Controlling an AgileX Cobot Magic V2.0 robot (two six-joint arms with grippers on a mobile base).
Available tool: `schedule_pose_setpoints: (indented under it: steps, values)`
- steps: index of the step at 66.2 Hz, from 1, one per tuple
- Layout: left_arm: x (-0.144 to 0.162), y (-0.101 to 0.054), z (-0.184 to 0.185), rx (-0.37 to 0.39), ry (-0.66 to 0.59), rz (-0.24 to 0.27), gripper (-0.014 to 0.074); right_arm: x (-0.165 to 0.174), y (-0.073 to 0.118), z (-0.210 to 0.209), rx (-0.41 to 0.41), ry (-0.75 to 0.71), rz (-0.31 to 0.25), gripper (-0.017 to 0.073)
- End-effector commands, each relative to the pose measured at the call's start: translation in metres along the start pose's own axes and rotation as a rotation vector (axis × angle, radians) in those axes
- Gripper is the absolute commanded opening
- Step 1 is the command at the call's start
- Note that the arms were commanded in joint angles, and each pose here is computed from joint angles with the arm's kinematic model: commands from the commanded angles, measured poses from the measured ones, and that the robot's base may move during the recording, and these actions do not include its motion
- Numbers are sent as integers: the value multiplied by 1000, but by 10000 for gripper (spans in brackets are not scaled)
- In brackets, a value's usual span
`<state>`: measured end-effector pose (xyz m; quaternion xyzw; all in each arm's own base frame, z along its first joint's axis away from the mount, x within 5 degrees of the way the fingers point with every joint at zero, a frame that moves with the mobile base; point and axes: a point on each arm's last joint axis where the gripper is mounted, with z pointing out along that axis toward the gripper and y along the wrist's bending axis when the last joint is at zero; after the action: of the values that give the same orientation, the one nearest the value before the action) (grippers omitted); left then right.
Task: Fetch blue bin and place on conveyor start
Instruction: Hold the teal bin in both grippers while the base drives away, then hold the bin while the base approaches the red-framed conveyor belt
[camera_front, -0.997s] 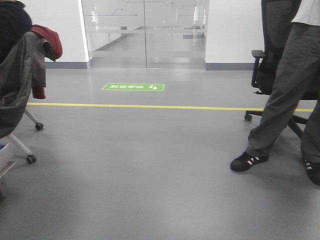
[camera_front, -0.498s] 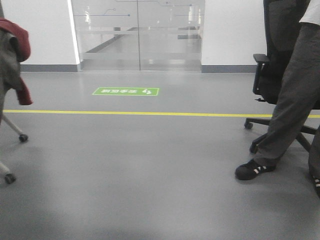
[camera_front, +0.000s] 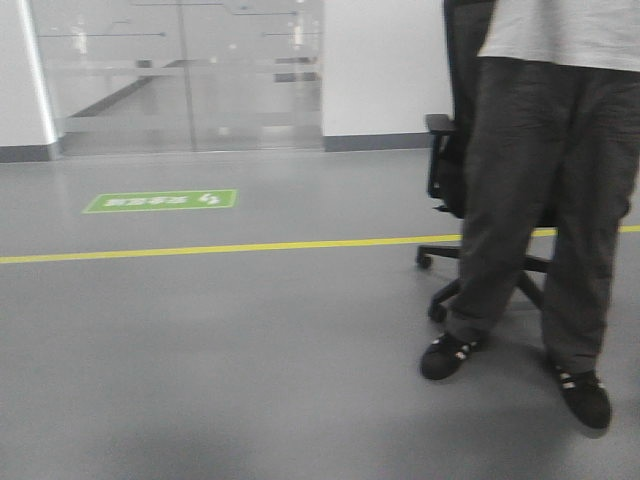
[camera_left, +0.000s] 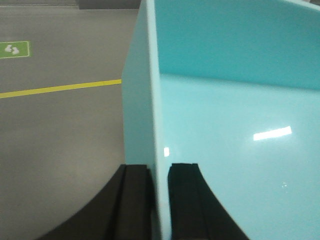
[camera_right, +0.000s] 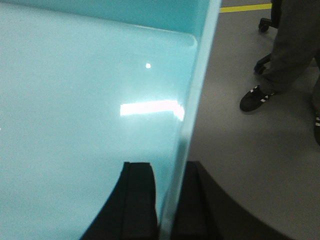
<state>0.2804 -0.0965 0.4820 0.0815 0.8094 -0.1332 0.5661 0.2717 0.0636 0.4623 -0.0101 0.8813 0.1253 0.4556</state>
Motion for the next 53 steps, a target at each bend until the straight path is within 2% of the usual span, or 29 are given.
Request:
schedule_pose_setpoints:
  steps: [1, 53]
  values:
    - [-12, -3, -11, 25, -96, -15, -111, -6, -2, -7, 16, -53, -37, -151]
    - [-12, -3, -11, 25, -96, -15, -111, -6, -2, -7, 16, -53, -37, -151]
